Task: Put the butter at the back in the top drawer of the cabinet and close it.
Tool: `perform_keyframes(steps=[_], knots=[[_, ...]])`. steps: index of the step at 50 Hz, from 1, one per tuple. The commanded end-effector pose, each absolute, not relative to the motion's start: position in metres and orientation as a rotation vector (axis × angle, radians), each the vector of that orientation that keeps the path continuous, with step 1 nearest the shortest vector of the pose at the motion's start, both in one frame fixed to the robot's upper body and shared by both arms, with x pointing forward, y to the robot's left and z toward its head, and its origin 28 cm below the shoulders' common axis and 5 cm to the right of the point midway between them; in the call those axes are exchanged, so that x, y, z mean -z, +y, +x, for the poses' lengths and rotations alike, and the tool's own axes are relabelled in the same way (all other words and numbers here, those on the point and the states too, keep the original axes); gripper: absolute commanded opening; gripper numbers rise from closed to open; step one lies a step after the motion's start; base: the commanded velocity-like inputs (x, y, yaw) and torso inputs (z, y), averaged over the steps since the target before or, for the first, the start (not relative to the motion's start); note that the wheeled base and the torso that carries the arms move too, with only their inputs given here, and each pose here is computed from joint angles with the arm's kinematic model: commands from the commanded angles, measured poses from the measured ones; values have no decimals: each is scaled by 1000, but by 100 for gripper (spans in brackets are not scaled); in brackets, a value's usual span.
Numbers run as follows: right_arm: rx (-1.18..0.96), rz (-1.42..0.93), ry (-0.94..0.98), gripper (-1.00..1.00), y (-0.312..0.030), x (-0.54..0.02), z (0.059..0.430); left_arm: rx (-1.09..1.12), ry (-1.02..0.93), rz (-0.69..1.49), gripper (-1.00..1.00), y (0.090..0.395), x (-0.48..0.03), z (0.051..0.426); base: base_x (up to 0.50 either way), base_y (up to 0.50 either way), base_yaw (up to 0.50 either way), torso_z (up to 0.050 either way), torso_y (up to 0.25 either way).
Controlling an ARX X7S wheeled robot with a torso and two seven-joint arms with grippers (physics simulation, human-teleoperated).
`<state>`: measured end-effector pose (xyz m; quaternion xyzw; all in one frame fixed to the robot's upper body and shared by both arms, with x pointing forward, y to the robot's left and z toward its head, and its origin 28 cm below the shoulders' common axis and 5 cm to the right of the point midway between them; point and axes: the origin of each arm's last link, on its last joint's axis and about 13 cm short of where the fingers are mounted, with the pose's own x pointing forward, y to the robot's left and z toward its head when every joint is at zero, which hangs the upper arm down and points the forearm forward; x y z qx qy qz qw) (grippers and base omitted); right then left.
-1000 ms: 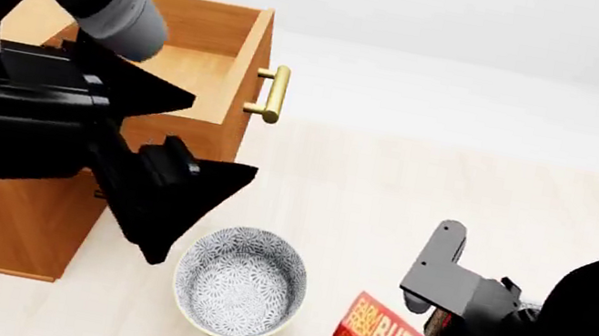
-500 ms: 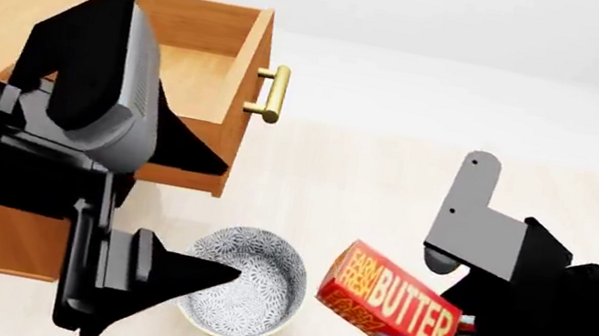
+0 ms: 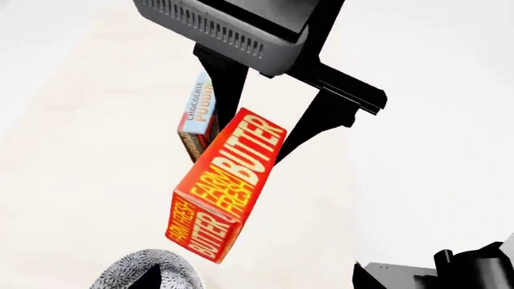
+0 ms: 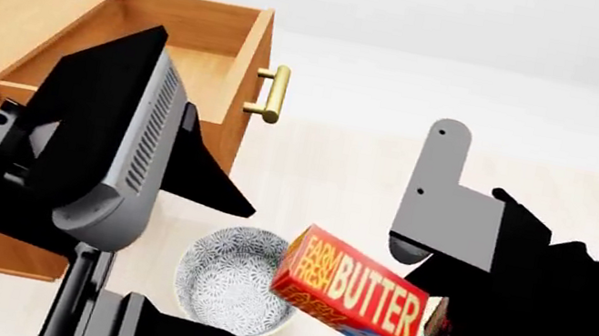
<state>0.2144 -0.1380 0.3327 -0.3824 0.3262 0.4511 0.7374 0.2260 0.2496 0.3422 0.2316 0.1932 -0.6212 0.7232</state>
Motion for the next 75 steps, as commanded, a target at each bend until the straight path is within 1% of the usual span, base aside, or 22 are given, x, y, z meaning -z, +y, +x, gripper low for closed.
perform_keyframes(steps=[1,23,40,50,72,73,75], knots=[[-1013,-867,651,-100,-127,-340,213,1409,400,524,100,242,-343,227,0,0,0,0,0],[-1048,-887,633,-100,-122,-342,208,1437,444,556,100,230,-325,242,0,0,0,0,1],[-1052,-898,637,-100,-121,-340,209,1455,378,584,100,218,-327,248,0,0,0,1,1],[-1054,-901,641,-100,-121,-339,210,1444,395,617,100,210,-332,251,0,0,0,1,1],[-1050,-903,637,-100,-121,-339,209,1428,463,658,100,207,-318,258,0,0,0,0,0],[-1050,-903,637,-100,-121,-339,209,1430,464,659,-100,207,-318,258,0,0,0,0,0],[-1050,-902,636,-100,-121,-339,210,1433,462,665,-100,207,-317,257,0,0,0,0,0]])
